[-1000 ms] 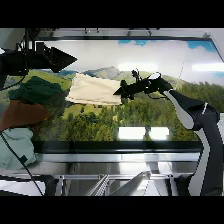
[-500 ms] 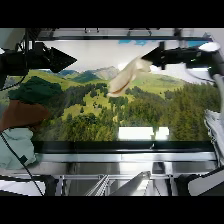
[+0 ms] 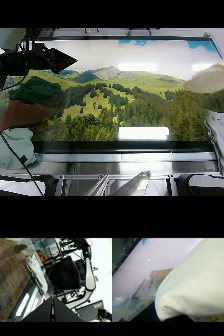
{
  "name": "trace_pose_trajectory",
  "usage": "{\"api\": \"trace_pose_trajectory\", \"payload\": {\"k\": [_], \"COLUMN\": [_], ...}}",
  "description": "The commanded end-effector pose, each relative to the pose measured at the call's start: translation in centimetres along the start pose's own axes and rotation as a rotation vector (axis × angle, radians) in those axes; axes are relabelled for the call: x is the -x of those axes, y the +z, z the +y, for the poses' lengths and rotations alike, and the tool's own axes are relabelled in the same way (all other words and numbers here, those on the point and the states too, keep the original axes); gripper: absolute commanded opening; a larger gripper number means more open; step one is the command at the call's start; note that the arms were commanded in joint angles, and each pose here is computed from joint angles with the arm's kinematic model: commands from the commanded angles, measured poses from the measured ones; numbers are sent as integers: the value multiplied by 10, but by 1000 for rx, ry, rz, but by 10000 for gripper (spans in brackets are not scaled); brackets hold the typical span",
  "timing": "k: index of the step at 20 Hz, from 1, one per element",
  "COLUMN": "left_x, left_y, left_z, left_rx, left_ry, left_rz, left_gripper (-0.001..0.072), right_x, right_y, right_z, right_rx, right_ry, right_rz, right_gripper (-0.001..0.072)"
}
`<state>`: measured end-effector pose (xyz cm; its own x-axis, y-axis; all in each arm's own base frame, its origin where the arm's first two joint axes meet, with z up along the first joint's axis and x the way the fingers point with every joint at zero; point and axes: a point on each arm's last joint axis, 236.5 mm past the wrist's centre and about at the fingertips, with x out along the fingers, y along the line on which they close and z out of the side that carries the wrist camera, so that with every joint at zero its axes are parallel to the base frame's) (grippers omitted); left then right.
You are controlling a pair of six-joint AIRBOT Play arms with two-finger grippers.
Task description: Fold the shirts.
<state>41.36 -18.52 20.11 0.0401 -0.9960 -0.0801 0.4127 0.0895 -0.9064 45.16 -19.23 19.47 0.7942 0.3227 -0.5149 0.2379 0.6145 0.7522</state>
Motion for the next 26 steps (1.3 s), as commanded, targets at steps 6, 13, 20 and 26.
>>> {"api": "trace_pose_trajectory", "payload": {"k": [6, 13, 20, 26], "left_x": [0, 0, 1, -8], "left_y": [-1, -1, -17, -23], "left_z": [0, 0, 26, 22], "left_rx": [0, 0, 19, 19], "left_ry": [-1, 0, 111, 96], "left_rz": [3, 4, 69, 100], "left_gripper": [4, 4, 4, 4], "right_x": [102, 113, 145, 200], "right_y": [37, 16, -68, -146], "right_z": [-73, -43, -95, -155], "right_rx": [-95, 83, -115, -355], "right_ry": [-183, -163, -488, -826], "right_rz": [-207, -96, 171, 252], "right_gripper": [16, 15, 15, 16]}}
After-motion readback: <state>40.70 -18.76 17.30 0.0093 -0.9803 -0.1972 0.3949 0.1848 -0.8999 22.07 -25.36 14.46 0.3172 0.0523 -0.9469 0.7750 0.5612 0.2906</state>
